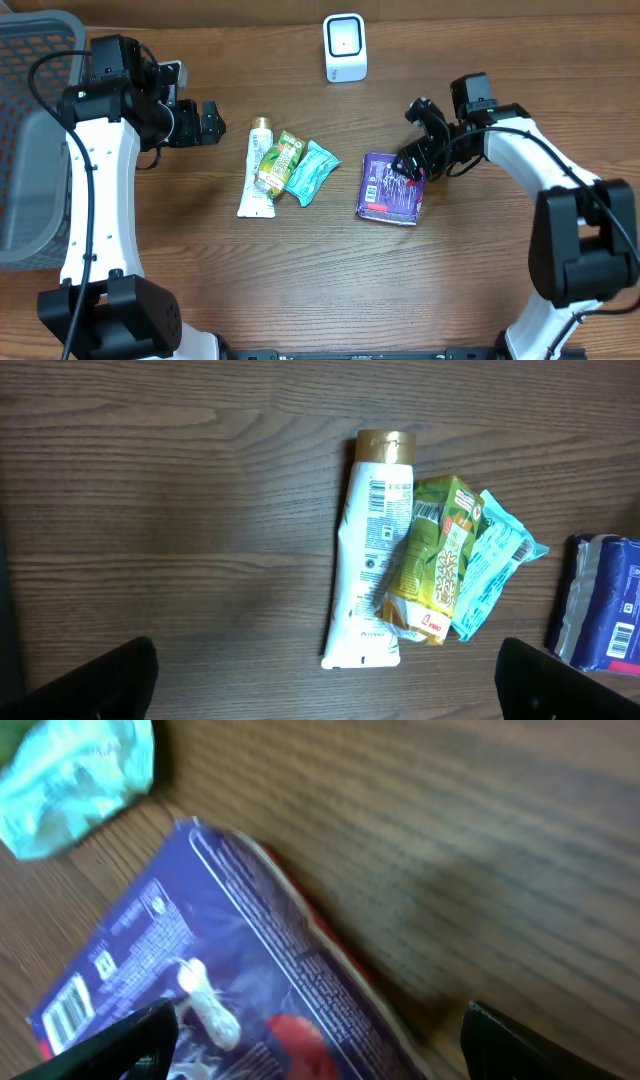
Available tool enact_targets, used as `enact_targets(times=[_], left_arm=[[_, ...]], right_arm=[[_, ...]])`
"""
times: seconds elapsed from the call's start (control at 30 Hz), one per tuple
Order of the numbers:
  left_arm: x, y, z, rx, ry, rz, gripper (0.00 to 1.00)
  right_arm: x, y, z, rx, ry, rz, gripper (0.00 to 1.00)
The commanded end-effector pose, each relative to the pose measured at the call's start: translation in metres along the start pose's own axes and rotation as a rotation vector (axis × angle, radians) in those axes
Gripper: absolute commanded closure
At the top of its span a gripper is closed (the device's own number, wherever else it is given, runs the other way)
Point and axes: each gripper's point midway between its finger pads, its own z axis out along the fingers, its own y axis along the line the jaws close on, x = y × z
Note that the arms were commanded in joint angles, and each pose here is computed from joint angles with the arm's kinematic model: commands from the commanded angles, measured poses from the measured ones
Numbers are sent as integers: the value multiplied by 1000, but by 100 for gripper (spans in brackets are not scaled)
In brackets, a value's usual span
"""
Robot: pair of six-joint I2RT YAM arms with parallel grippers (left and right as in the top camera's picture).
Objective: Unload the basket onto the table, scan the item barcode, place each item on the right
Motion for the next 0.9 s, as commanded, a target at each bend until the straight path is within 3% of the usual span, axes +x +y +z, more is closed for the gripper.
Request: enact_targets(times=[0.0,0.13,0.2,0.33,0.5,0.73,0.87], left_arm=[[-2,-3,-11,6,-34,-7,0],[-2,-3,-11,6,-34,-7,0],[-2,-3,-11,6,-34,-7,0],[-2,-3,-11,6,-34,-7,0],[-2,-3,-11,7,-34,-7,1],[-2,-3,-11,6,-34,-7,0],[-2,-3,-11,6,-34,-7,0]], right_arm=[[-1,8,0,-61,-9,-52,11],[12,20,-1,-116,36,-16,13],[19,23,-3,-124,70,30,20],[24,23,-10,-126,107,213,66],[21,24,-13,-120,120,476,95],[27,20,-10,-23,164,961,96],[38,19,-6,77,202,1075,96]])
